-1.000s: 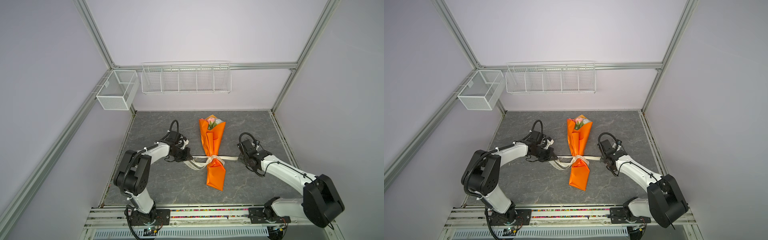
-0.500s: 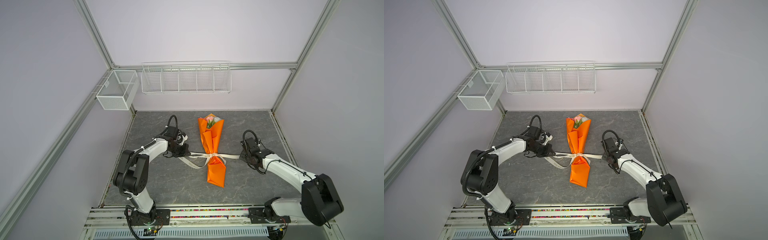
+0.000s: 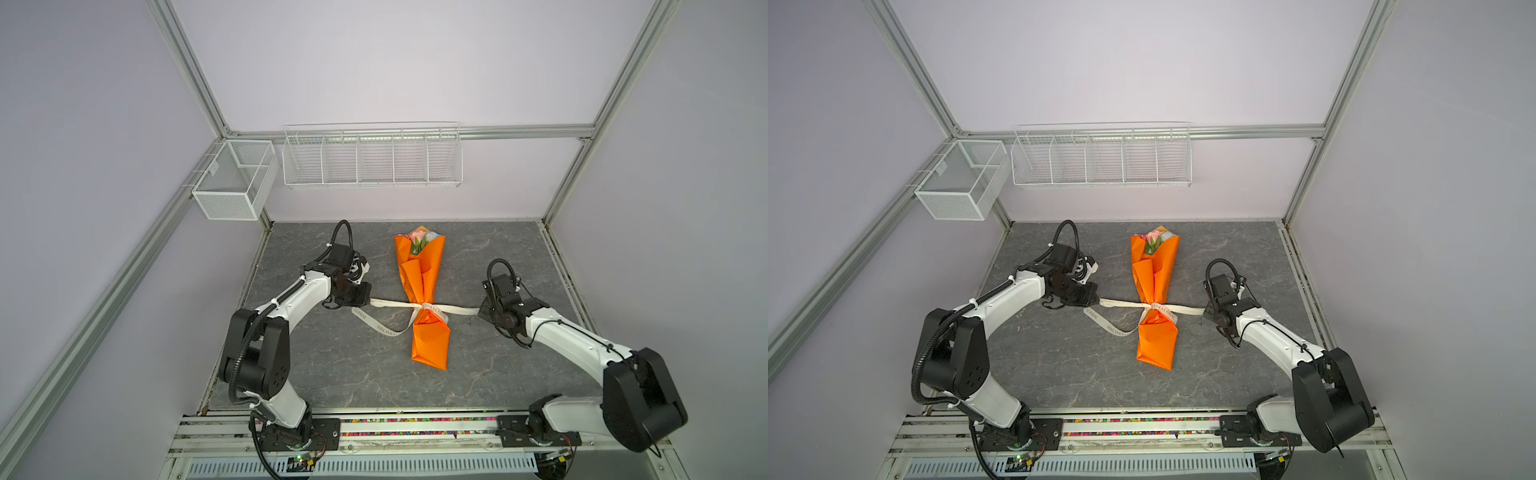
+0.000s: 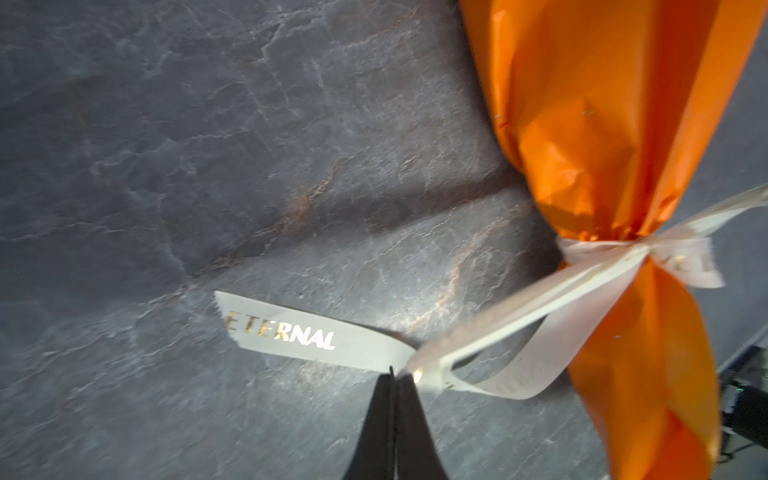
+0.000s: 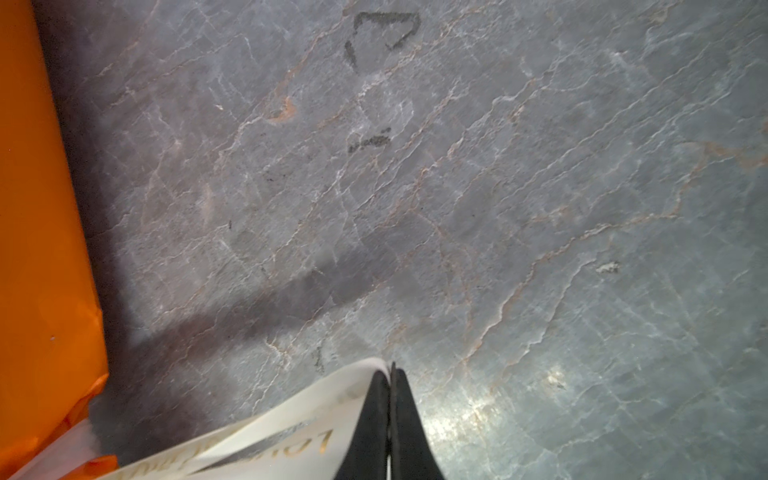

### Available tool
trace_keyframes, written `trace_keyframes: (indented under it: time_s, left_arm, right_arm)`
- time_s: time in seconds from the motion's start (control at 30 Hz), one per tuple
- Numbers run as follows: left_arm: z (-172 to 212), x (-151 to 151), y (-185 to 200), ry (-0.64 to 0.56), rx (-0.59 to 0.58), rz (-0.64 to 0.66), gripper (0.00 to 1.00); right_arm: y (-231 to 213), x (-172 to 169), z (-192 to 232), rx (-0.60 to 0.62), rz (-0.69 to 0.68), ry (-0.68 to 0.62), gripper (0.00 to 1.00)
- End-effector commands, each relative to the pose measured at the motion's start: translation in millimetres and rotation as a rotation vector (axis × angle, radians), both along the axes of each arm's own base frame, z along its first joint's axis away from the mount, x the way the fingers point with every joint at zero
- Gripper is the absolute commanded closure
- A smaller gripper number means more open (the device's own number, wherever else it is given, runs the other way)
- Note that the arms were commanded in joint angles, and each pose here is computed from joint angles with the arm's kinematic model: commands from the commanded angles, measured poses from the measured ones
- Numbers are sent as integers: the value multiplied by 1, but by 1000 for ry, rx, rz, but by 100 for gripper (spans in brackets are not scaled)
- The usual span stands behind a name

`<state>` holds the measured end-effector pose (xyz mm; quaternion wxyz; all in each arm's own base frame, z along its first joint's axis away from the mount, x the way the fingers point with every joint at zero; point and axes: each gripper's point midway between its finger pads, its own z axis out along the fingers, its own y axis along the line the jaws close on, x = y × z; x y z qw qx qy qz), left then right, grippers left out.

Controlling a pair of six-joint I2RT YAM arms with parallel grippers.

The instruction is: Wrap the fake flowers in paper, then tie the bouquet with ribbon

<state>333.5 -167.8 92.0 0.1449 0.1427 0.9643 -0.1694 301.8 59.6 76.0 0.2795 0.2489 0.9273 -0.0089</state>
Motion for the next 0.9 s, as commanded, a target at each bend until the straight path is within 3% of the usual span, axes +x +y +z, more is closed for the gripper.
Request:
trace_keyframes:
  time_s: [0.0,0.13,0.33,0.47,0.57,0.67,0.87]
  left_arm:
    - [-18,0,60,51,208,90,100]
    - [-23,0,58,82,181,123,100]
    - [1,7,8,53,-127,123,100]
    - [26,2,-51,-21,-302,6,69]
    - [17,-12,-95,-47,-250,-147,61]
    - [-5,-17,-119,-19,-172,-189,57]
    - [-35,-22,-138,45,-148,-128,55]
  right_arm:
    - [-49,-17,0,-170,-96,50,94]
    - [-48,-17,-2,-157,-93,59,94]
    - [-26,-5,-3,-94,59,53,94]
    - [-15,1,-2,-61,132,51,94]
    - [-4,6,-2,-22,181,52,94]
    - [2,8,-5,-5,205,71,94]
    - [4,9,-9,1,211,89,94]
